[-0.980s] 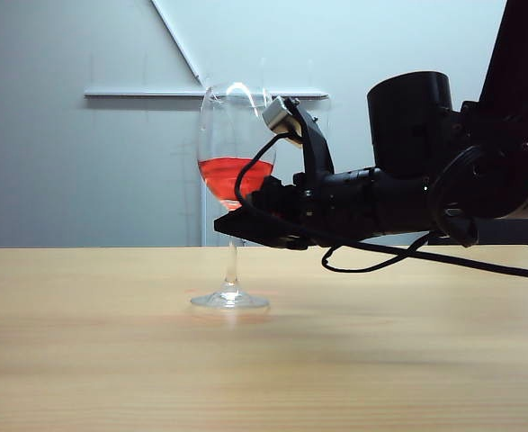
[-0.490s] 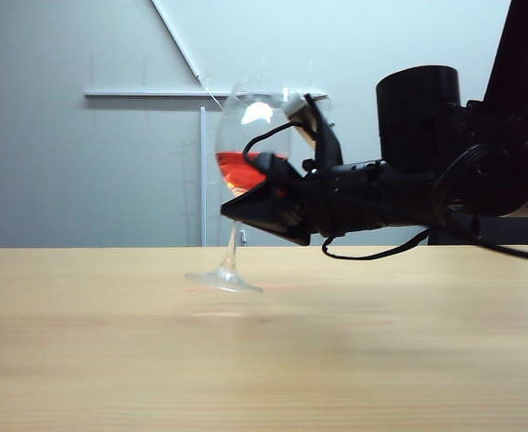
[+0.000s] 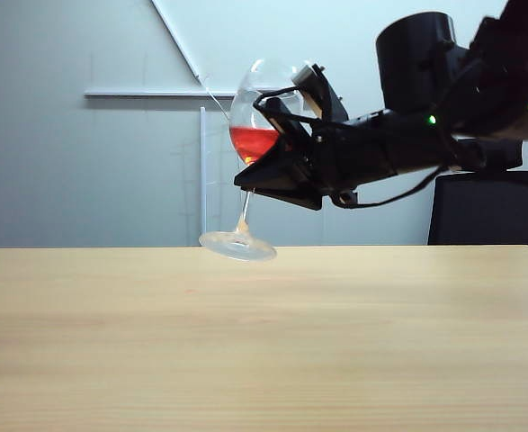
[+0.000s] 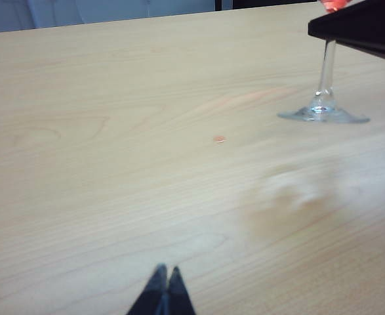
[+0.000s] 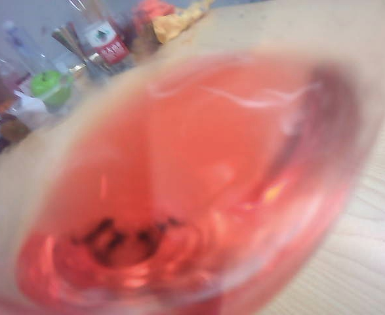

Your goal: Gently pick up the goblet, rotate it counterclockwise for two full turns (viewing from above), and then place it back on the table.

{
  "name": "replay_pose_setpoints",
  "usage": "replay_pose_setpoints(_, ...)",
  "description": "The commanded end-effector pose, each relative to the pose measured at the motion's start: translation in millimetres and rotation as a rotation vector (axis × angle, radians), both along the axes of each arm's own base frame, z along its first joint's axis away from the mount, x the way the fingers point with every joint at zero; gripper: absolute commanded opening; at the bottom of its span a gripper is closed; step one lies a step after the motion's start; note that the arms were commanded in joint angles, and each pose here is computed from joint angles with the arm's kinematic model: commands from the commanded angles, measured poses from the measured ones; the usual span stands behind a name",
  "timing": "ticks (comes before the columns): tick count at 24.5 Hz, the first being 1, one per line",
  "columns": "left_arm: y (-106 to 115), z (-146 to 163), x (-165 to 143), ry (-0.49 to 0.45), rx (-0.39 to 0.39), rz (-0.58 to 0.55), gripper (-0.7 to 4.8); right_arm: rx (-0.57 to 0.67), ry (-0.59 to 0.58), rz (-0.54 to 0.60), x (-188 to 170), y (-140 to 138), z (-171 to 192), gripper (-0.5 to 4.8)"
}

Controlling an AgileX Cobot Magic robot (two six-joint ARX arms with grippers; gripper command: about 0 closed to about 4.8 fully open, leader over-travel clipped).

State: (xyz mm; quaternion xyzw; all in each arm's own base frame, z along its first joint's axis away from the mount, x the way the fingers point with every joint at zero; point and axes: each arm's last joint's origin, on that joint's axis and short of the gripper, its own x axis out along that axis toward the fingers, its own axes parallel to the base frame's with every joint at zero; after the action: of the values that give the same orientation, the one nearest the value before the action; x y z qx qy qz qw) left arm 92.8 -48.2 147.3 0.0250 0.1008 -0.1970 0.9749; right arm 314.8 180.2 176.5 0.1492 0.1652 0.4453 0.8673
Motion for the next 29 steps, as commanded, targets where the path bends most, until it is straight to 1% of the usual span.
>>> replay_pose_setpoints(1, 0.1, 3.2, -0.4, -0.028, -0.009, 0.000, -0.05, -0.136, -0.086, -0.033, 1.5, 0.9, 20.2, -0.06)
replay_pose_setpoints(2, 0.3, 3.7, -0.7, -0.034, -0.012, 0.000, -0.05, -0.194, -0.111, -0.056, -1.5, 1.8, 21.8, -0.06)
replay_pose_setpoints(4, 0.4, 4.4, -1.0, -0.040, -0.016, -0.001, -0.05, -0.262, -0.142, -0.073, -4.4, 0.4, 24.9, -0.06)
replay_pose_setpoints(6, 0.5, 4.6, -1.1, -0.043, -0.017, 0.000, -0.05, -0.358, -0.169, -0.105, -10.9, 4.1, 26.5, -0.06)
replay_pose_setpoints(7, 0.5, 4.6, -1.1, -0.043, -0.017, 0.000, -0.05, -0.387, -0.181, -0.106, -13.5, 5.4, 27.7, -0.06)
replay_pose_setpoints(11, 0.5, 4.6, -1.1, -0.043, -0.017, 0.000, -0.05, -0.444, -0.213, -0.099, -21.7, 12.2, 31.0, -0.06)
replay_pose_setpoints(15, 0.5, 4.6, -1.1, -0.043, -0.017, 0.000, -0.05, -0.452, -0.243, -0.061, -29.2, 19.4, 31.6, -0.06)
replay_pose_setpoints(18, 0.5, 4.6, -1.1, -0.043, -0.017, 0.000, -0.05, -0.422, -0.285, -0.060, -36.5, 21.2, 29.4, -0.06)
replay_pose_setpoints(22, 0.5, 4.6, -1.1, -0.043, -0.017, 0.000, -0.05, -0.392, -0.319, -0.065, -47.3, 16.3, 25.3, -0.06)
replay_pose_setpoints(25, 0.6, 4.9, -1.3, -0.046, -0.018, 0.000, -0.05, -0.280, -0.455, -0.105, -67.8, 3.8, 17.6, -0.06)
replay_pose_setpoints(27, 0.6, 5.0, -1.3, -0.047, -0.019, 0.000, -0.05, -0.201, -0.481, -0.137, -75.9, -2.8, 13.9, -0.06)
replay_pose_setpoints(29, 0.6, 5.0, -1.3, -0.047, -0.019, 0.000, -0.05, -0.150, -0.486, -0.170, -80.3, -7.0, 12.4, -0.06)
